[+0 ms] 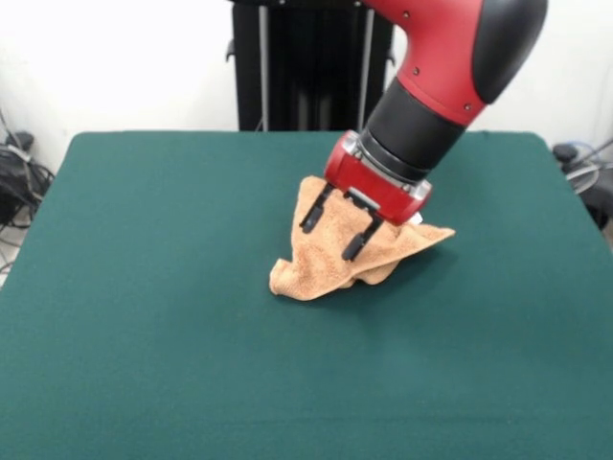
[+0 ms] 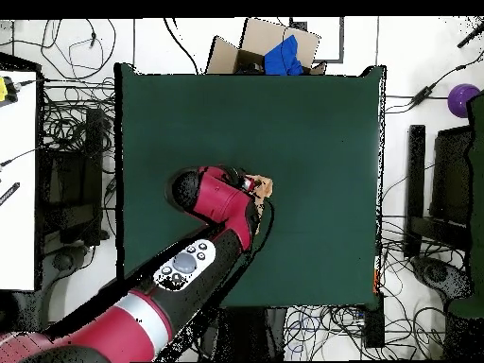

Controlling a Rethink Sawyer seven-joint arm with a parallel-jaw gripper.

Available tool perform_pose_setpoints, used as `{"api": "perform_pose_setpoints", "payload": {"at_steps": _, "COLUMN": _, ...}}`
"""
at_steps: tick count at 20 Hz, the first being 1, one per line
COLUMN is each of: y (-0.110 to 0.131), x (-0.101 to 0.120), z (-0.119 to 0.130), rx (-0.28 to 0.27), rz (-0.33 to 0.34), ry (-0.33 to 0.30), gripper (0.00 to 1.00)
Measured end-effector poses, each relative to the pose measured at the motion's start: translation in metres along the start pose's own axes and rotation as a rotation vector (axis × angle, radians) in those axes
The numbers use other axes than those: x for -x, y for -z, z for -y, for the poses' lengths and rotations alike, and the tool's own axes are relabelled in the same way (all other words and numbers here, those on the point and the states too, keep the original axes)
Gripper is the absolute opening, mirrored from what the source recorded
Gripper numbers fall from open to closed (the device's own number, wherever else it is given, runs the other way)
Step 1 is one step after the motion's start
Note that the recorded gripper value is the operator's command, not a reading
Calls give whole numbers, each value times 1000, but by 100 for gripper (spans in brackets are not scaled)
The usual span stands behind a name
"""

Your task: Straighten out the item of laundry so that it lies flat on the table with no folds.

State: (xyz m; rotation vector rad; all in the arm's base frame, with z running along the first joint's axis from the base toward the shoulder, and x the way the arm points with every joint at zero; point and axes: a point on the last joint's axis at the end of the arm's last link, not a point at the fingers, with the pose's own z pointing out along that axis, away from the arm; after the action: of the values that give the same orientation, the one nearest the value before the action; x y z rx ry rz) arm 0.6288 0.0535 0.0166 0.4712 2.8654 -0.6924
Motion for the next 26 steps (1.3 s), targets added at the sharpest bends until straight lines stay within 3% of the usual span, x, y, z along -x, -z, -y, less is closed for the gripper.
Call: {"api": "perform_pose_setpoints", "payload": {"at_steps": 26, "y": -3, "x": 3, "z": 11, "rx": -8, "rz": -19, "ry": -15, "gripper": 100}}
